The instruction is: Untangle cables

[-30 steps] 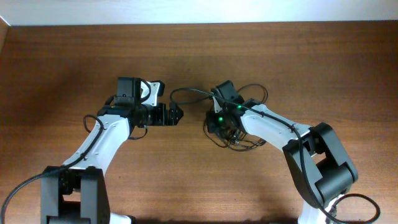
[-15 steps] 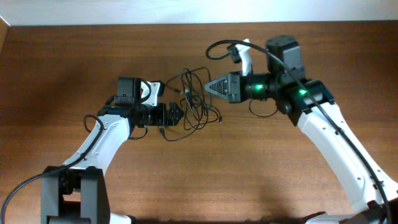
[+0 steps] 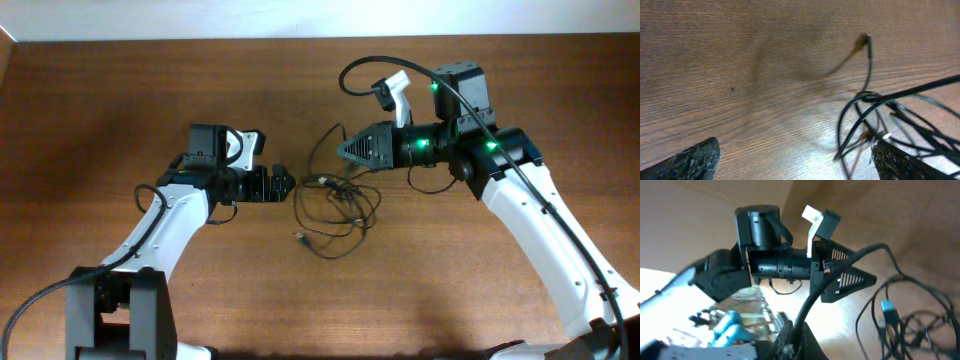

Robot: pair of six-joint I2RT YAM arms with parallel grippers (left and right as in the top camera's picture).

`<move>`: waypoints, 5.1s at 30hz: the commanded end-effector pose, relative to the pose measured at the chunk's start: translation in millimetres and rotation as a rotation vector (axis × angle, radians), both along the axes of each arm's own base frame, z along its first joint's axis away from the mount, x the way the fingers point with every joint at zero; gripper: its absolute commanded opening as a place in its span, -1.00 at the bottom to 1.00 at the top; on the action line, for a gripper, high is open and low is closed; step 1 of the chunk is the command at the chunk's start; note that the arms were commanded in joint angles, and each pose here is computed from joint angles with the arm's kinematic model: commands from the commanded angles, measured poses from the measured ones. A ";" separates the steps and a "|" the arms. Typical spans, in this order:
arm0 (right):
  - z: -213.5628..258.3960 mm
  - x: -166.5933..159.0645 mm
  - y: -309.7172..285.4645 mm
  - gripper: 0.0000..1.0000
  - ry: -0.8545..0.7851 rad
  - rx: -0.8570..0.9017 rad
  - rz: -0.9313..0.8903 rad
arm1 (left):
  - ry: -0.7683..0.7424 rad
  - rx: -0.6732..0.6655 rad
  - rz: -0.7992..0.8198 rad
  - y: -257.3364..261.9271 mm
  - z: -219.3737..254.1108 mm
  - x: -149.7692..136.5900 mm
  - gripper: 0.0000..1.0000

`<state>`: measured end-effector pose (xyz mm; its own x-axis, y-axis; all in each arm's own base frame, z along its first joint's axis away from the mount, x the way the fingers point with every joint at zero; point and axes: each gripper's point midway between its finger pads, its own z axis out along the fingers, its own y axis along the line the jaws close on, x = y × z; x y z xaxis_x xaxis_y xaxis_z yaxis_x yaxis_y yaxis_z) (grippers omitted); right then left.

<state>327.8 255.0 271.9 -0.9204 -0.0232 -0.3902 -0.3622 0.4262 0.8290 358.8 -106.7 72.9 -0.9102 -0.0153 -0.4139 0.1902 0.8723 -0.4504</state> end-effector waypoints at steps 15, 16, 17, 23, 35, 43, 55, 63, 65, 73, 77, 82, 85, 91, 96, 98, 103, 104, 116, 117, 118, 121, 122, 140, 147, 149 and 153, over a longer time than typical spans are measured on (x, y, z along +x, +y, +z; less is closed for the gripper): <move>56.3 6.4 -12.0 -0.92 0.237 0.272 0.002 | 0.107 0.115 0.131 24.5 -16.5 -14.7 0.77; 56.8 8.1 -15.4 -0.92 0.261 0.279 -0.010 | 0.106 0.120 0.133 25.3 -16.7 -14.4 0.88; 57.2 8.6 -17.2 -0.92 0.277 0.283 -0.016 | 0.107 0.106 0.127 22.8 -16.0 -14.9 0.92; 57.5 9.1 -18.5 -0.92 0.278 0.285 -0.017 | -0.218 -0.457 -0.493 -69.2 68.2 -40.9 0.51; 57.5 9.1 -18.5 -0.92 0.278 0.285 -0.017 | -0.253 -0.286 -0.450 -60.0 48.9 -22.6 0.90; 57.4 9.3 -18.6 -0.92 0.277 0.284 -0.018 | -0.290 -0.162 -0.502 -86.1 21.3 -10.5 0.67; 63.6 13.4 -26.5 -0.92 0.245 0.304 -0.013 | -0.162 -0.234 -0.185 -88.3 -29.9 40.9 -0.32; 87.1 5.8 -60.9 -0.92 0.124 0.391 0.115 | 0.053 0.020 0.338 -12.7 -76.6 50.1 -0.92; 87.3 5.8 -60.9 -0.92 0.127 0.392 0.115 | 0.089 -0.037 0.396 -6.2 -74.9 52.0 -0.90; 85.6 6.9 -61.4 -0.92 0.131 0.389 0.106 | 0.162 -0.206 0.417 16.4 -66.0 51.5 -1.00; 85.6 7.2 -61.8 -0.92 0.130 0.389 0.104 | 0.265 -0.216 0.547 48.9 -75.5 40.1 -1.00; 85.6 7.2 -61.8 -0.92 0.123 0.389 0.106 | 0.296 -0.313 0.545 50.4 -67.8 39.0 -0.94; 85.6 7.1 -61.6 -0.92 0.108 0.387 0.110 | 0.298 -0.322 0.575 63.0 -67.9 39.2 -1.00; 74.6 8.4 -62.0 -0.92 0.125 0.371 0.083 | 0.178 -0.567 0.285 39.3 -22.9 41.8 -0.64; 73.8 8.4 -62.1 -0.92 0.131 0.369 0.079 | 0.009 -0.684 0.043 20.0 14.0 42.4 0.19; 73.8 8.4 -62.1 -0.92 0.131 0.369 0.079 | -0.030 -0.699 -0.011 13.3 21.1 42.2 0.35; 73.8 8.5 -62.1 -0.92 0.131 0.369 0.079 | -0.055 -0.633 -0.063 -15.2 15.9 45.1 0.64; 73.8 8.5 -62.1 -0.92 0.131 0.369 0.079 | -0.048 -0.606 -0.063 -22.2 11.5 45.0 0.64; 73.2 9.4 -61.9 -0.92 0.130 0.366 0.073 | -0.096 -0.208 -0.129 -109.8 -37.8 32.4 0.95; 73.2 9.4 -61.9 -0.92 0.130 0.366 0.073 | -0.102 -0.180 -0.125 -112.1 -40.5 32.2 0.93; 73.2 9.4 -61.9 -0.92 0.130 0.366 0.073 | -0.107 -0.165 -0.122 -113.2 -41.9 32.2 0.89; 72.6 10.5 -61.9 -0.92 0.128 0.363 0.067 | -0.113 -0.123 -0.121 -118.5 -47.2 30.1 0.67; 72.3 11.0 -61.9 -0.92 0.129 0.362 0.064 | -0.113 -0.113 -0.127 -122.3 -49.4 28.0 0.67; 72.0 11.7 -62.1 -0.92 0.127 0.360 0.060 | -0.068 0.006 0.065 -79.9 -68.9 42.9 -0.96; 71.3 11.5 -62.0 -0.92 0.110 0.358 0.065 | 0.109 -0.023 0.351 -5.4 -83.7 46.0 -1.00; 62.7 11.7 -62.6 -0.92 0.088 0.340 0.057 | 0.185 -0.054 0.439 10.7 -88.0 40.4 -1.00; 26.5 26.6 -69.6 -0.92 0.175 0.231 -0.107 | 0.236 -0.078 0.491 32.2 -90.9 35.6 -1.00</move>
<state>341.7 190.8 321.9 -0.9783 0.0737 -0.1939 -0.1828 0.1350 0.9738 406.3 -98.8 -0.6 -0.8764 -0.4100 -0.2528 -0.2278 0.8152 -0.5324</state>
